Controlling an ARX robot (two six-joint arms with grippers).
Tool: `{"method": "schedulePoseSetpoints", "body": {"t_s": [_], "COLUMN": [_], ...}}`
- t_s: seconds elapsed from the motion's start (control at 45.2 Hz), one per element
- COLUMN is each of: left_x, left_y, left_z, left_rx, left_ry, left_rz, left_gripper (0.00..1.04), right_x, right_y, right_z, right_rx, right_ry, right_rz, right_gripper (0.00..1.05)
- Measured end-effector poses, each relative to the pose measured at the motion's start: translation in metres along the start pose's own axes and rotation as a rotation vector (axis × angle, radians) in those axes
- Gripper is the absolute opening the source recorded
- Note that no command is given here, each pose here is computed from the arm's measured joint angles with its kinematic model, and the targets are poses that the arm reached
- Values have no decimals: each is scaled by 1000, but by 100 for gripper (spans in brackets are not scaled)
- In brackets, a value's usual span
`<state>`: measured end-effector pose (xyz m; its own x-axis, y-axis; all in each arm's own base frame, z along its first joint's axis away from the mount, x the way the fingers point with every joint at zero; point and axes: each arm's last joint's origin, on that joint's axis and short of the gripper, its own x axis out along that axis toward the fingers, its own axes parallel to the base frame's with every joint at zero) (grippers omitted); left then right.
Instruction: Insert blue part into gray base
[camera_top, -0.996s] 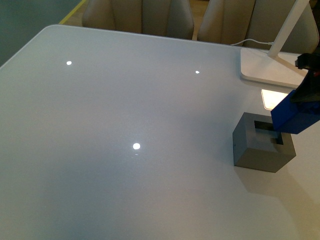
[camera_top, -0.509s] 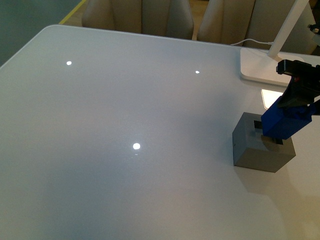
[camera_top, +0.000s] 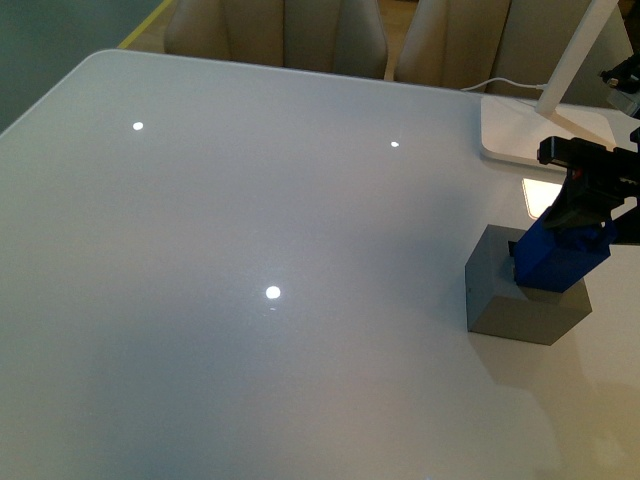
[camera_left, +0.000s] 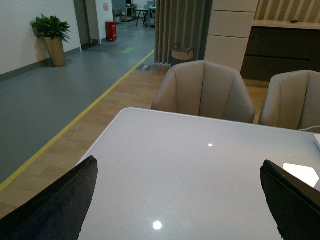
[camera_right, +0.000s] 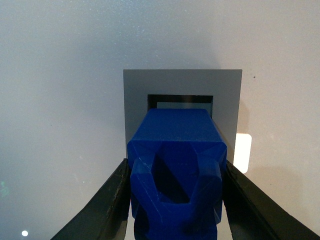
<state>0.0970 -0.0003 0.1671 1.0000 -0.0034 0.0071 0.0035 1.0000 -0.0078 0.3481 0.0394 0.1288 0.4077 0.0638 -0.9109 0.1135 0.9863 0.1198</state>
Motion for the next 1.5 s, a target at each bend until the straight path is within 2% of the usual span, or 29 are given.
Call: {"method": "schedulePoseSetpoints", "body": {"t_s": [0.996, 1.504], "left_x": [0, 0], "left_y": [0, 0], "left_z": [0, 0], "left_rx": [0, 0], "left_ry": [0, 0], "left_rz": [0, 0], "left_gripper": [97, 97], "right_x": [5, 10], "right_y": [-7, -2], "right_z": [5, 6], "right_rx": [58, 62], "right_ry": [0, 12], "right_rz": [-17, -6], "right_gripper": [44, 44]}}
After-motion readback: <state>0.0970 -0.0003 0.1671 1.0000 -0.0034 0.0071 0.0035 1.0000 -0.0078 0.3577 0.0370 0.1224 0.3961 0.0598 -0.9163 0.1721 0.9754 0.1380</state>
